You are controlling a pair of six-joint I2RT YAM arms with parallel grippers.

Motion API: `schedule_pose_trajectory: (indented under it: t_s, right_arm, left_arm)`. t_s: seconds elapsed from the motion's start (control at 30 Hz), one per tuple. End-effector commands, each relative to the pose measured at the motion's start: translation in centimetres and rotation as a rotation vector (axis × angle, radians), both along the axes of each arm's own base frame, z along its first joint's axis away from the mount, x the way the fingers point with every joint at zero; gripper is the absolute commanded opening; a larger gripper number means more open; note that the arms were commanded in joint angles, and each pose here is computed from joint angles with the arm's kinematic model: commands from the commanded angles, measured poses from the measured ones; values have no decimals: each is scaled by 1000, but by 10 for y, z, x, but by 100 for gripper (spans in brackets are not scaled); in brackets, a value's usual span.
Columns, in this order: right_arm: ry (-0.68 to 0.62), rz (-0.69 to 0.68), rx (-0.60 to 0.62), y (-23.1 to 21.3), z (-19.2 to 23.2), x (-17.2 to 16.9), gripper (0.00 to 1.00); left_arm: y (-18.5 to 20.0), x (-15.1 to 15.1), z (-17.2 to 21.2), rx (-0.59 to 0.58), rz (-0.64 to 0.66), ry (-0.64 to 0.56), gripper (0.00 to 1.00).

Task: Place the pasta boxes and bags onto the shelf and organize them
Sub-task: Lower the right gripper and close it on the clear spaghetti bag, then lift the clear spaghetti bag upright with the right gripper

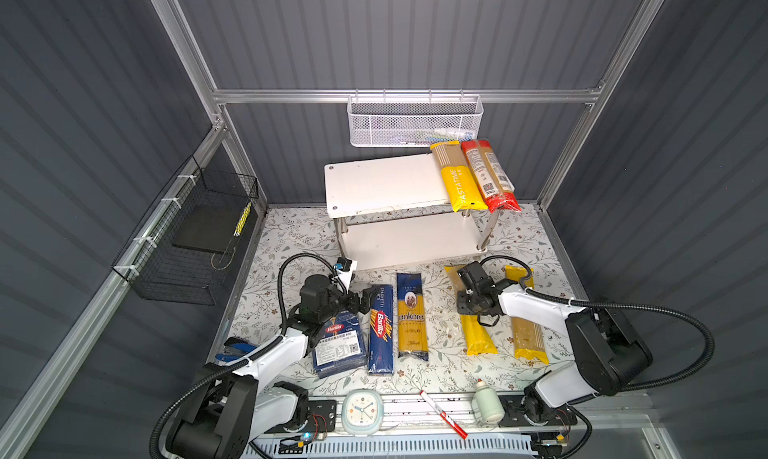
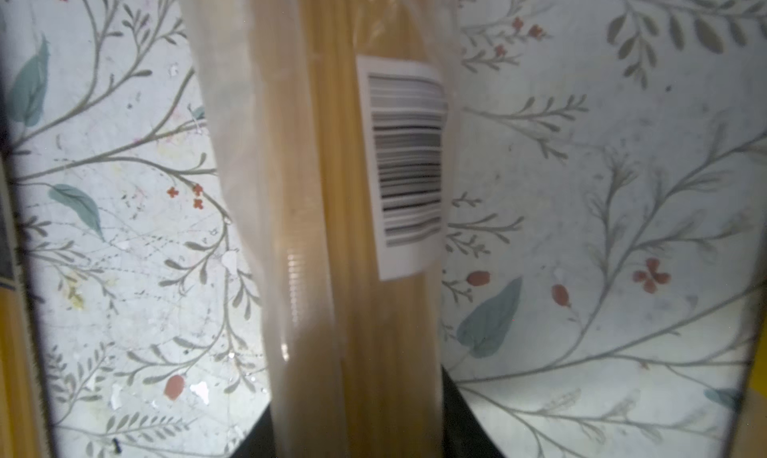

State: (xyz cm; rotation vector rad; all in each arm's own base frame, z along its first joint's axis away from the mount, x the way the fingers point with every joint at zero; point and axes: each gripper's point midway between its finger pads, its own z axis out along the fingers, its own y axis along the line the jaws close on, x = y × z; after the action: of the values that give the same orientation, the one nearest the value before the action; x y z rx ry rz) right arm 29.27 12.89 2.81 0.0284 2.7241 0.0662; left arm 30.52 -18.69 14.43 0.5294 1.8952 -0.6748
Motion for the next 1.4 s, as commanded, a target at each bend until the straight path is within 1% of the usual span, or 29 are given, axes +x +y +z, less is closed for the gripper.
schedule_pose_trajectory:
  t_s: [0.0, 0.23, 0.47, 0.53, 0.63, 0.8, 0.87, 1.0, 1.03, 1.1, 1.37]
  right_arm:
    - [-19, 16, 32, 6, 16, 0, 35]
    - [-130, 31, 137, 16, 56, 4, 32]
    - [-176, 82, 247, 32, 92, -1, 30]
    - [-171, 99, 252, 35, 102, -6, 30]
    - [-203, 134, 262, 42, 124, -12, 30]
    - [-262, 171, 282, 52, 153, -19, 30]
    - [-308, 180, 307, 54, 172, -22, 30]
    - [-333, 205, 322, 60, 194, -27, 31]
    - [-333, 208, 318, 61, 197, -28, 31]
    - [-344, 226, 322, 66, 206, -32, 31]
    - [-417, 282, 346, 81, 246, -44, 30]
  left_arm:
    - [-1, 2, 7, 3, -3, -23, 99]
    - [-1, 2, 8, 0, -2, -24, 99]
    - [-1, 2, 9, -6, 1, -24, 99]
    - [-1, 3, 9, -5, 0, -21, 99]
    - [-1, 3, 8, -4, 0, -20, 99]
    - [-1, 2, 9, -4, -1, -24, 99]
    - [-1, 2, 9, -4, 0, -25, 99]
    - [-1, 2, 9, -6, 0, -24, 99]
    - [3, 5, 9, 4, 29, -29, 99]
    - [4, 5, 9, 6, 32, -33, 99]
    - [7, 3, 13, 10, 42, -51, 99]
